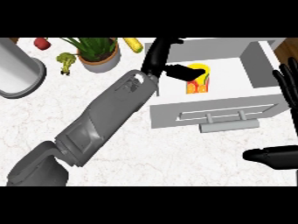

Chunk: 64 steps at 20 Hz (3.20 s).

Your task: Pick up the cup, place it into the drawer and close the drawer

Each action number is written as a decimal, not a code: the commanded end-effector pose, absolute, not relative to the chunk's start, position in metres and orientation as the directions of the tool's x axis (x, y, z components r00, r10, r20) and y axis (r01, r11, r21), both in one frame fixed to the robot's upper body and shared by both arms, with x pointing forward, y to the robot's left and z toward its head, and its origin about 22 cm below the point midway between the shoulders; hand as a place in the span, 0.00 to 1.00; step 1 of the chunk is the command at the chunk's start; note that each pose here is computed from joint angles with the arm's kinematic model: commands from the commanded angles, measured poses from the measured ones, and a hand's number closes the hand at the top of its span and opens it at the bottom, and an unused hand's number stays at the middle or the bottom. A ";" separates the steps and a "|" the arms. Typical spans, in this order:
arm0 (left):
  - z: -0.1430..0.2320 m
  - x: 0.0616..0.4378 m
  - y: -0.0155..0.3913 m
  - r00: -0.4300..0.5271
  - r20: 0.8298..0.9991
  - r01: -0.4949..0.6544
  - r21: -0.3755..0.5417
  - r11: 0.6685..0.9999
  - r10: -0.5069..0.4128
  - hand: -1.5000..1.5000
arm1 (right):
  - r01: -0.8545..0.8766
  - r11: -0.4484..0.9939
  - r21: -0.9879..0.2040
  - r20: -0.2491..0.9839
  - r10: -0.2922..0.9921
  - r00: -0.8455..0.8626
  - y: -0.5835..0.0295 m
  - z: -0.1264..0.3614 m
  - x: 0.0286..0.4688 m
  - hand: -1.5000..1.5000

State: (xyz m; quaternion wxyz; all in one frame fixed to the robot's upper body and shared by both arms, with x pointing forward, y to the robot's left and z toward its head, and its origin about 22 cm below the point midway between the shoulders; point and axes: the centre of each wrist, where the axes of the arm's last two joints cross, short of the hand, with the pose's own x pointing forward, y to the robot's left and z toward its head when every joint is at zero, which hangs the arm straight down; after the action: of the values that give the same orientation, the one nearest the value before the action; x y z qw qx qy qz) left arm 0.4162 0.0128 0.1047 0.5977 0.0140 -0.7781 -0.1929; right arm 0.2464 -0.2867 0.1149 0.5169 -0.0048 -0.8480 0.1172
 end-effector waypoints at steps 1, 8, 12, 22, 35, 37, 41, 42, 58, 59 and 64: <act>0.109 0.415 0.008 -0.308 0.916 0.184 0.324 0.928 -0.258 0.00 | -0.127 0.971 -0.202 0.871 0.119 -0.476 -0.290 0.117 0.255 0.00; 0.125 0.408 -0.004 -0.383 0.920 0.209 0.177 0.962 -0.086 0.00 | -0.298 0.951 -0.087 0.892 -0.059 -0.449 -0.289 0.124 0.244 1.00; 0.131 0.410 -0.002 -0.402 0.915 0.224 0.138 0.965 -0.037 0.00 | -0.294 0.933 -0.207 0.883 0.049 -0.466 -0.295 0.138 0.244 1.00; 0.170 0.419 0.039 -0.362 0.931 0.183 0.023 0.983 0.045 0.00 | -0.273 0.818 -0.506 0.818 0.356 -0.452 -0.285 0.134 0.216 1.00; 0.149 0.394 0.142 -0.344 0.935 0.136 -0.043 0.990 0.088 0.00 | -0.155 0.693 -0.704 0.680 0.593 -0.432 -0.239 0.104 0.257 1.00; 0.137 0.388 0.157 -0.348 0.935 0.111 -0.035 0.993 0.072 0.00 | -0.163 0.624 -0.764 0.620 0.642 -0.450 -0.234 0.098 0.260 1.00; 0.122 0.380 0.194 -0.354 0.933 0.113 -0.033 0.993 0.071 0.00 | -0.176 0.443 -0.879 0.473 0.772 -0.425 -0.225 0.073 0.278 1.00; 0.142 0.380 0.192 -0.347 0.935 0.111 -0.037 0.993 0.074 0.00 | -0.178 0.406 -0.897 0.441 0.784 -0.437 -0.221 0.066 0.283 1.00; 0.122 0.338 0.275 -0.341 0.936 0.096 -0.055 0.994 0.085 0.00 | -0.190 0.320 -0.928 0.371 0.840 -0.395 -0.209 -0.019 0.382 1.00; 0.114 0.341 0.266 -0.337 0.938 0.097 -0.050 0.994 0.080 0.00 | -0.212 0.322 -0.923 0.381 0.844 -0.378 -0.228 -0.003 0.395 1.00; 0.098 0.342 0.276 -0.332 0.938 0.118 -0.061 0.991 0.097 0.00 | -0.225 0.347 -0.910 0.407 0.848 -0.338 -0.229 0.020 0.421 1.00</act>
State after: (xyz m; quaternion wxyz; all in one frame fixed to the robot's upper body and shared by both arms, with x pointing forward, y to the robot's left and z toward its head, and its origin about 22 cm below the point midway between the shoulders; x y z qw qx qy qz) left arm 0.3400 0.2786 0.1054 0.5727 -0.0612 -0.8174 -0.0072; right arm 0.4055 -0.2177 0.0106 0.4907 -0.2452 -0.6511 0.5245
